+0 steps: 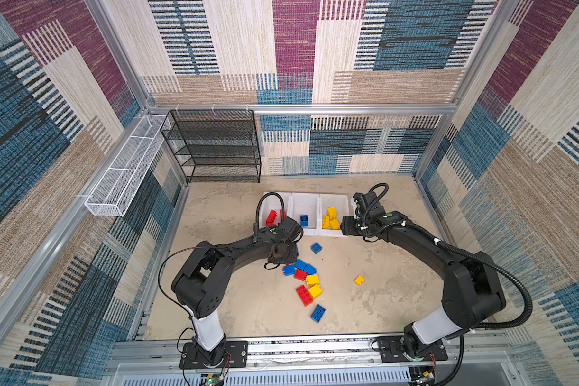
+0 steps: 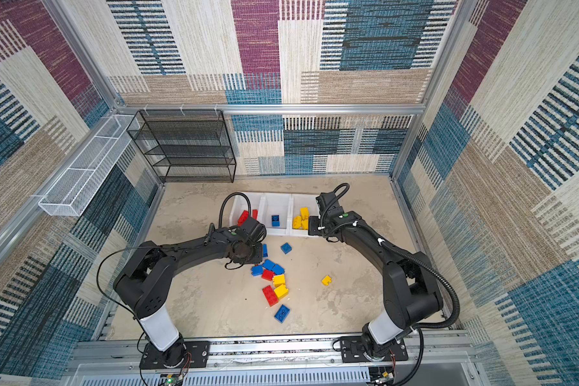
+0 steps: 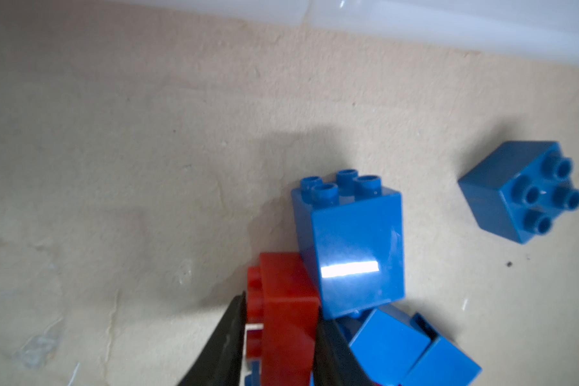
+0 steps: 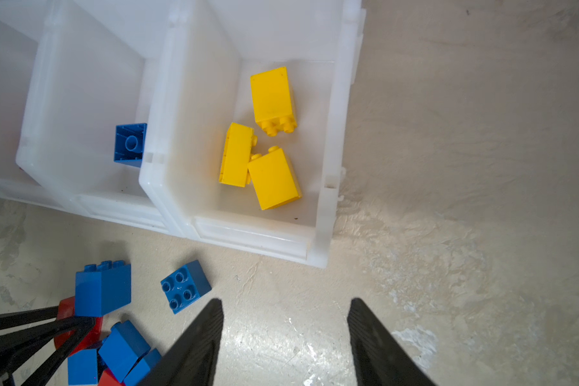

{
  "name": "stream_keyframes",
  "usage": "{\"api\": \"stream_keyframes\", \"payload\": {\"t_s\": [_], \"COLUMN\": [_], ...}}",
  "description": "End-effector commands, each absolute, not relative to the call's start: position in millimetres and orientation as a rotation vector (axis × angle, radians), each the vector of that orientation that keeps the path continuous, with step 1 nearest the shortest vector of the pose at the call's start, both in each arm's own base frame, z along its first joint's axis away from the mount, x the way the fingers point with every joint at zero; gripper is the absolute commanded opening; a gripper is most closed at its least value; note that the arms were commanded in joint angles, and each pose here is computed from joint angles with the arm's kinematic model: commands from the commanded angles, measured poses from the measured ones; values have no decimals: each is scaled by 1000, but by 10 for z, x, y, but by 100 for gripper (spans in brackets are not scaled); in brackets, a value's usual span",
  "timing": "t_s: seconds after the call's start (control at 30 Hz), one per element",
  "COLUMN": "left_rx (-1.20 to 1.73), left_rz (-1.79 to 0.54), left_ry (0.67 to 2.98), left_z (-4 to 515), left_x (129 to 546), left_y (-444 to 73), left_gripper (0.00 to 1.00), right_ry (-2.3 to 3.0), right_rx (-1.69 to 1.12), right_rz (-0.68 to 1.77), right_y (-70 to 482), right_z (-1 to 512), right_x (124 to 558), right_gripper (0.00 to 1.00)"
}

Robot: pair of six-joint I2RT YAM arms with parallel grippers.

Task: Sort the legos into containers by color
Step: 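Grasp a red brick from the pile with the left gripper while the right gripper withdraws, then carry the red brick into the nearest bin and release it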

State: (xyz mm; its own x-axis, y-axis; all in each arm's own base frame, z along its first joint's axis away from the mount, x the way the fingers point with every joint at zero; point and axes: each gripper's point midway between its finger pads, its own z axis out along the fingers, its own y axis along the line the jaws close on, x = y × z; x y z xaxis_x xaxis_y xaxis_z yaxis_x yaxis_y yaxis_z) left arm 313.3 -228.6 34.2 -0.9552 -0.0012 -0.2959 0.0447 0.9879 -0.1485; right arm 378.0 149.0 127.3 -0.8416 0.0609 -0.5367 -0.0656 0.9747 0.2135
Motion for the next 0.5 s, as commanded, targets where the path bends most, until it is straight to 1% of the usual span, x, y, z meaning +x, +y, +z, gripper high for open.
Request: {"api": "stream_keyframes", "payload": {"t_s": [0.0, 0.2, 0.27, 0.37, 0.47], "left_rx": [82, 98, 99, 102, 96], "left_rz": [-160, -192, -191, -190, -178], "left_ry": [2825, 2794, 2781, 2746, 2679], "left_z": [353, 507, 580, 755, 1016], "left_x": [3156, 3216, 3266, 3416, 3703], "left_y": [-2230, -2274, -2268, -2216, -2103], "left_gripper": [28, 20, 19, 19, 19], "right_ry": [2524, 2522, 2523, 2519, 2512], "right_rx": [17, 19, 22, 24, 21], "right_rz": [301, 301, 304, 303, 297], "right_y": [1478, 1470, 1472, 1461, 1449], "right_z": [1338, 1343, 1342, 1369, 1398], "right_x": [3805, 3783, 3779, 3770, 3758], "right_gripper": [62, 62, 61, 61, 61]}}
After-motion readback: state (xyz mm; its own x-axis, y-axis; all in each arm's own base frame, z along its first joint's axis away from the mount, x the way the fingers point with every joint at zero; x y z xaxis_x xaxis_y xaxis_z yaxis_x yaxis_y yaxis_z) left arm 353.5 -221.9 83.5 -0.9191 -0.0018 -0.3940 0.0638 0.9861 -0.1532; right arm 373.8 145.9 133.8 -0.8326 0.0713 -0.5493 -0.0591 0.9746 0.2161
